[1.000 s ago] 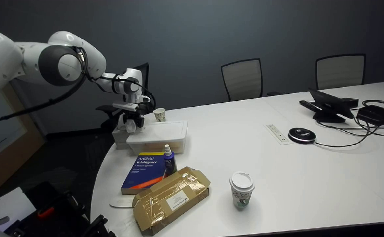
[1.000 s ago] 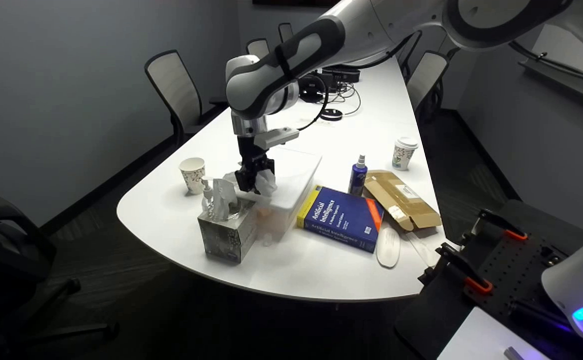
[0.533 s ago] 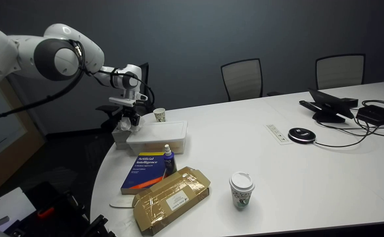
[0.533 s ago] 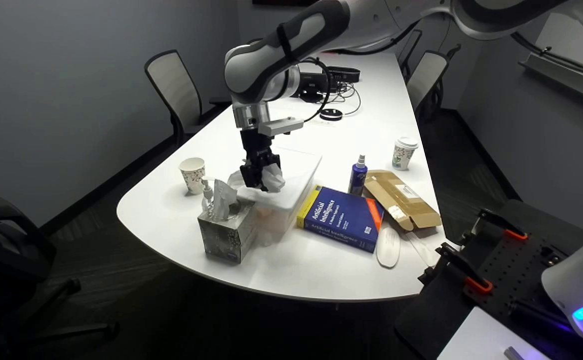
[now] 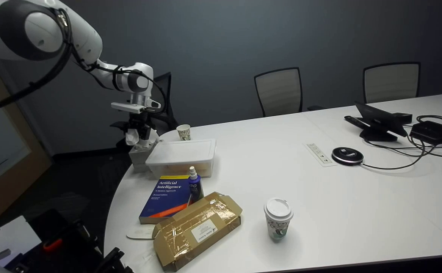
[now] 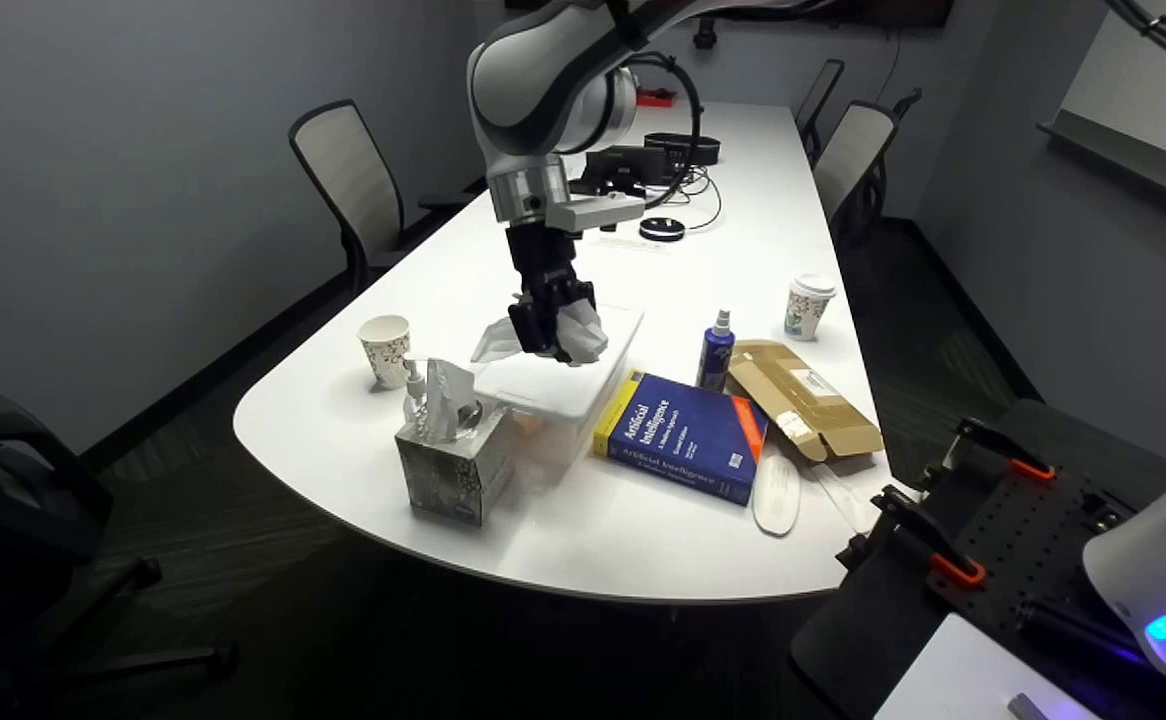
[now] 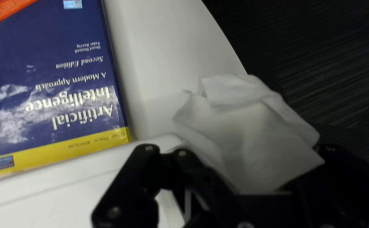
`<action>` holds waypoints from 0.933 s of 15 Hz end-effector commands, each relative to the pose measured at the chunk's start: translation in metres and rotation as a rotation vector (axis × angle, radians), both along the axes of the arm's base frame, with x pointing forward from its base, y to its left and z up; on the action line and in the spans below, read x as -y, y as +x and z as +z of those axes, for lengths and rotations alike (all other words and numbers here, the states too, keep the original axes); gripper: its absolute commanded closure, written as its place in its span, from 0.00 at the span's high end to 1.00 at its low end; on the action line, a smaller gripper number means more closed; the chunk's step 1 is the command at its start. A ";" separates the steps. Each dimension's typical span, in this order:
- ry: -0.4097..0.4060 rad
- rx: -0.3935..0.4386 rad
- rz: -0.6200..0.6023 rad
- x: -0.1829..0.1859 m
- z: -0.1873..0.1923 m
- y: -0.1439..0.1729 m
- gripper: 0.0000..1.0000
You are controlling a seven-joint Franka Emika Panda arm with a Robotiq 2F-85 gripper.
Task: Use the white napkin to wipe the white lid.
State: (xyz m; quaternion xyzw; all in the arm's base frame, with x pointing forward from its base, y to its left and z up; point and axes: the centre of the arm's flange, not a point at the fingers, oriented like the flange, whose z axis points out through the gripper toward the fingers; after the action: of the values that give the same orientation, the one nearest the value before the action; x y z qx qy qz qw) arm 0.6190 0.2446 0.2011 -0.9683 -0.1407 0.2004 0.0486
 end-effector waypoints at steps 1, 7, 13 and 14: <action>-0.004 -0.045 -0.053 0.024 -0.003 -0.076 0.03; 0.011 -0.047 -0.113 0.038 -0.070 -0.134 0.03; 0.020 0.013 -0.172 0.050 -0.125 -0.173 0.03; 0.016 0.023 -0.164 0.051 -0.131 -0.172 0.03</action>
State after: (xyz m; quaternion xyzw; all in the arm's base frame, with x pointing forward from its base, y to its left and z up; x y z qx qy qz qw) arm 0.4594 0.1991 0.0773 -0.9746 -0.0655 0.2030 0.0677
